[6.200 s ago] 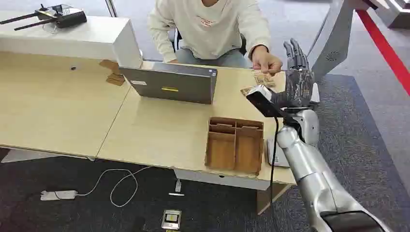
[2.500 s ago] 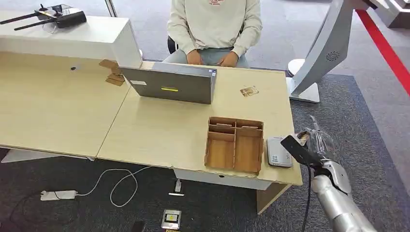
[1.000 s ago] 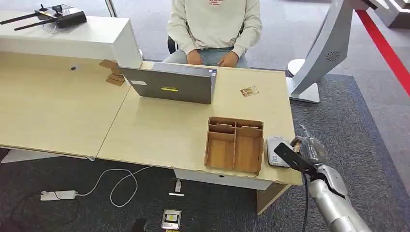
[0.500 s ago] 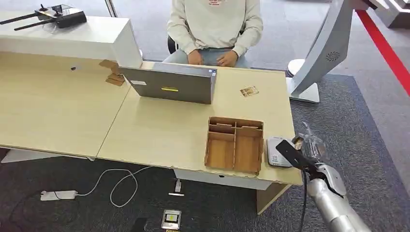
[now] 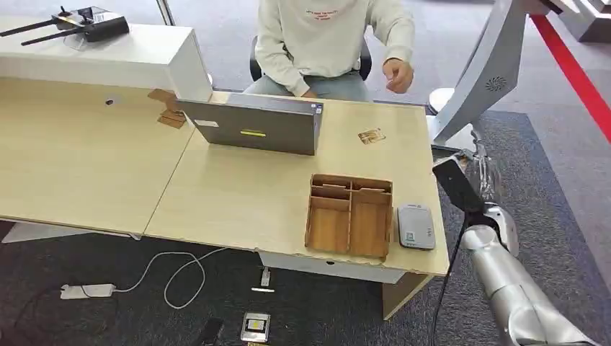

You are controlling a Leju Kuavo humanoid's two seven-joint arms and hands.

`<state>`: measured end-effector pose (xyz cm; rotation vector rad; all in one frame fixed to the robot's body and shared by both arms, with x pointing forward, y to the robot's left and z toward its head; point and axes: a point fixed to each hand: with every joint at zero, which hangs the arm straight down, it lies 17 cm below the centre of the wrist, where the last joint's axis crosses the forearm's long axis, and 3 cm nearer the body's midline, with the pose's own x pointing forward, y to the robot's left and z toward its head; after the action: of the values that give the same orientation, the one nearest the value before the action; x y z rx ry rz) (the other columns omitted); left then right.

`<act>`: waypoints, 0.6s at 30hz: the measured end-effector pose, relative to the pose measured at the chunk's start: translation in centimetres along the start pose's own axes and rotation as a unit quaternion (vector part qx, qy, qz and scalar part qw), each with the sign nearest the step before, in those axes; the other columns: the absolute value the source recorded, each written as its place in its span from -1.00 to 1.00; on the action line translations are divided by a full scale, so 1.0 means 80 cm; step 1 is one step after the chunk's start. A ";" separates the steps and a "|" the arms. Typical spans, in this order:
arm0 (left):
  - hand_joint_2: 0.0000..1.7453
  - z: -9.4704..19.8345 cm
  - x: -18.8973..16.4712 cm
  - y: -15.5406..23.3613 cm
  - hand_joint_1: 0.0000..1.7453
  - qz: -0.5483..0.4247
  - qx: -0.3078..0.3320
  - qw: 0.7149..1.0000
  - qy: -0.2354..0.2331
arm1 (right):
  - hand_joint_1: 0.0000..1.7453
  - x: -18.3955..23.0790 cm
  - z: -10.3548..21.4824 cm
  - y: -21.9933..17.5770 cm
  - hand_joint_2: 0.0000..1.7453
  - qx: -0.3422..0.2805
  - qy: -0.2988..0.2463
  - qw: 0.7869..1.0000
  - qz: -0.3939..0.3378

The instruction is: Pass the card to the sensor for recognition and then transmit it.

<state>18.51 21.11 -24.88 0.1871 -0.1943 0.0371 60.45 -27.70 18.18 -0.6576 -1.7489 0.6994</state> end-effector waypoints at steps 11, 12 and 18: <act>-1.00 0.001 0.014 0.000 -1.00 0.000 0.000 1.000 -0.021 | 1.00 0.080 -0.045 -0.016 1.00 -0.010 -0.062 0.998 0.026; -1.00 0.001 0.015 0.000 -1.00 -0.001 0.000 1.000 -0.024 | 1.00 0.091 -0.049 -0.014 1.00 -0.007 -0.071 0.997 0.033; -1.00 0.002 0.026 -0.001 -1.00 -0.016 -0.003 0.999 -0.043 | 1.00 0.151 -0.066 0.002 1.00 0.010 -0.118 0.991 0.067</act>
<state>20.50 21.01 -24.34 0.1861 -0.2773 -0.0036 62.42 -18.08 27.01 -0.7056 -1.9246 0.9163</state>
